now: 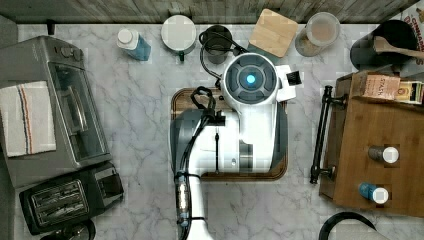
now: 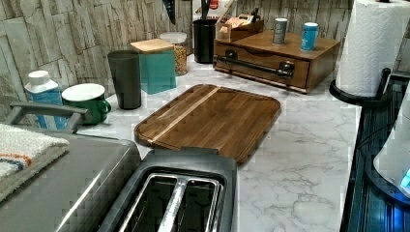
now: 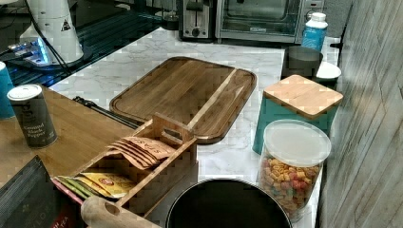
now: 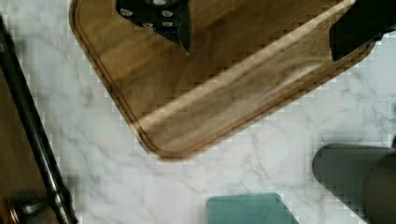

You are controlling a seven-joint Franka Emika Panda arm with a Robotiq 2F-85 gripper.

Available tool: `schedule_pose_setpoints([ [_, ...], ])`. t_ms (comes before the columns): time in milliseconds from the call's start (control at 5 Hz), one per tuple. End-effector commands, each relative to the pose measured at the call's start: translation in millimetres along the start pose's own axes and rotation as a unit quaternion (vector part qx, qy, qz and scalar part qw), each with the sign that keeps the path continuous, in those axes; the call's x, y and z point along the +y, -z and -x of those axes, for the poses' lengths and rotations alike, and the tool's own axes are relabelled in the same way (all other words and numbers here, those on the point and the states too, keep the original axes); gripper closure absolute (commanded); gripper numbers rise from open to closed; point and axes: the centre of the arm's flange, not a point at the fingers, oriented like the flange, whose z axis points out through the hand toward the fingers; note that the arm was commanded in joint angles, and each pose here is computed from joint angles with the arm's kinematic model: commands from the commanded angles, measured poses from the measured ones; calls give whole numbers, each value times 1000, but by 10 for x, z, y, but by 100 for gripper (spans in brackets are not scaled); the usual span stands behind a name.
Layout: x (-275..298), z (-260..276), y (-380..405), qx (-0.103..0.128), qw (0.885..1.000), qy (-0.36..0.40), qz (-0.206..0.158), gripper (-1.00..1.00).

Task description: Open the drawer.

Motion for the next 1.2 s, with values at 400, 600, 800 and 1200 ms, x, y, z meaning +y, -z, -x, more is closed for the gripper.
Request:
schedule_pose_setpoints([
  [400, 1684, -548, -625, -11, 997, 51, 53, -100],
  [600, 1860, -598, -777, 9, 994, 80, 69, -100],
  [800, 1955, -615, -984, 6, 994, 88, 61, -100],
  [1200, 2178, -702, -1392, -11, 992, 114, 49, -100],
])
